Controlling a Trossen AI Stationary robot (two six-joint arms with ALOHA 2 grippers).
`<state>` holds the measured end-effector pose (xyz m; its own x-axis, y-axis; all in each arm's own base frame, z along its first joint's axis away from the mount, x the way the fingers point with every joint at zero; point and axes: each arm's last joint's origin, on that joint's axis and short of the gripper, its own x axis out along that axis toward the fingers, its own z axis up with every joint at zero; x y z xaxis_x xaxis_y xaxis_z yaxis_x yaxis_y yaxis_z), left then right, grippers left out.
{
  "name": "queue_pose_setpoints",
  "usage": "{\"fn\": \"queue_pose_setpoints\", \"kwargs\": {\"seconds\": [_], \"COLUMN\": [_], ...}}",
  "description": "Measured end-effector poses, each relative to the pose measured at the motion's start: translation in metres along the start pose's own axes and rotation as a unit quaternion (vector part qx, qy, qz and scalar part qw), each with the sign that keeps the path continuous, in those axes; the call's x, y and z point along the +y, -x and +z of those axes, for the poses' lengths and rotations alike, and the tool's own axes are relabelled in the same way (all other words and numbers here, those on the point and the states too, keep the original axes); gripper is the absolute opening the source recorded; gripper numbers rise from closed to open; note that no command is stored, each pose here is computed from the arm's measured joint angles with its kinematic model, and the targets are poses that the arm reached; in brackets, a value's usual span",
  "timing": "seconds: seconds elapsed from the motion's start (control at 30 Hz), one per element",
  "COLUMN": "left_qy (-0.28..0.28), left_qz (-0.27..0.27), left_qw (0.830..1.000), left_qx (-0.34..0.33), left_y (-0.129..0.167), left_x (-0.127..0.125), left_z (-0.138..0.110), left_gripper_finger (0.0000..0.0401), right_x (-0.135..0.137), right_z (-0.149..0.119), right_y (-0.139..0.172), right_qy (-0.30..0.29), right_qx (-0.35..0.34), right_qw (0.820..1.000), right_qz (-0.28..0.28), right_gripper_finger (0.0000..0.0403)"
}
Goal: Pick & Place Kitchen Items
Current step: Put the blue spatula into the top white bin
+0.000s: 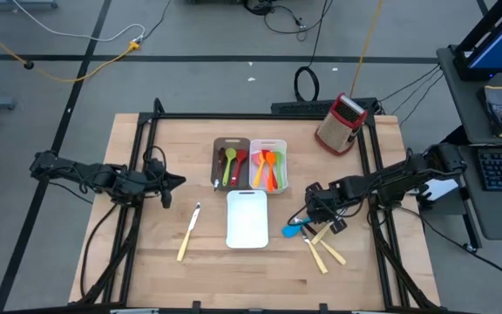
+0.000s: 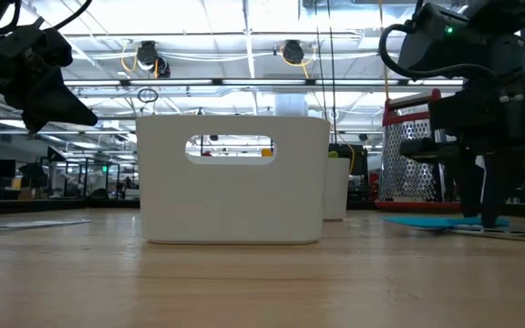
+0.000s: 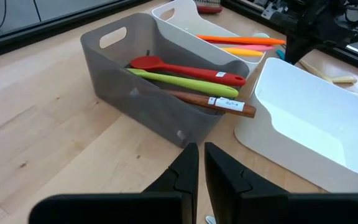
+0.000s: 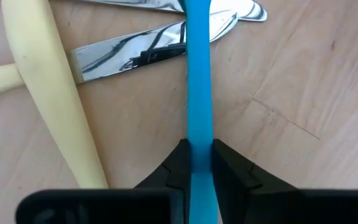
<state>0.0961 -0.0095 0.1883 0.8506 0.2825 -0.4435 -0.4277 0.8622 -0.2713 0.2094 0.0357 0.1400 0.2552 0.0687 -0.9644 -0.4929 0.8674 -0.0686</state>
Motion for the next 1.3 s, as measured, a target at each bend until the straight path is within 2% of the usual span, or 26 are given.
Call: {"fn": "queue_pose_setpoints", "kwargs": {"seconds": [0.27, 0.43, 0.63, 0.83, 1.0, 1.07, 1.2, 1.3], "left_qy": [0.0, 0.0, 0.0, 0.0, 0.0, 0.0, -0.007, -0.04], "left_qz": [0.0, 0.0, 0.0, 0.0, 0.0, 0.0, 0.0, 0.0], "left_qw": [1.0, 1.0, 1.0, 1.0, 1.0, 1.0, 1.0, 0.999], "left_qx": [0.0, 0.0, 0.0, 0.0, 0.0, 0.0, 0.0, 0.0], "left_y": [0.0, 0.0, 0.0, 0.0, 0.0, 0.0, 0.0, 0.0], "left_x": [0.0, 0.0, 0.0, 0.0, 0.0, 0.0, 0.0, 0.0], "left_z": [0.0, 0.0, 0.0, 0.0, 0.0, 0.0, 0.0, 0.0], "left_gripper_finger": [0.0028, 0.0028, 0.0028, 0.0028, 0.0028, 0.0028, 0.0028, 0.0028], "right_x": [0.0, 0.001, 0.003, 0.0, -0.008, -0.012, -0.022, -0.031], "right_z": [0.0, 0.0, 0.005, 0.025, 0.045, 0.051, 0.06, 0.062], "right_y": [0.012, 0.026, 0.046, 0.076, 0.1, 0.108, 0.119, 0.124], "right_qy": [-0.003, -0.026, -0.085, -0.134, -0.193, -0.236, -0.335, -0.403], "right_qx": [-0.028, -0.062, -0.128, -0.205, -0.273, -0.298, -0.354, -0.38], "right_qw": [1.0, 0.998, 0.988, 0.967, 0.939, 0.92, 0.865, 0.818], "right_qz": [-0.01, -0.018, 0.025, 0.075, 0.087, 0.094, 0.121, 0.153], "right_gripper_finger": [0.0036, 0.0036, 0.0036, 0.0036, 0.0036, 0.0036, 0.0036, 0.0036]}}
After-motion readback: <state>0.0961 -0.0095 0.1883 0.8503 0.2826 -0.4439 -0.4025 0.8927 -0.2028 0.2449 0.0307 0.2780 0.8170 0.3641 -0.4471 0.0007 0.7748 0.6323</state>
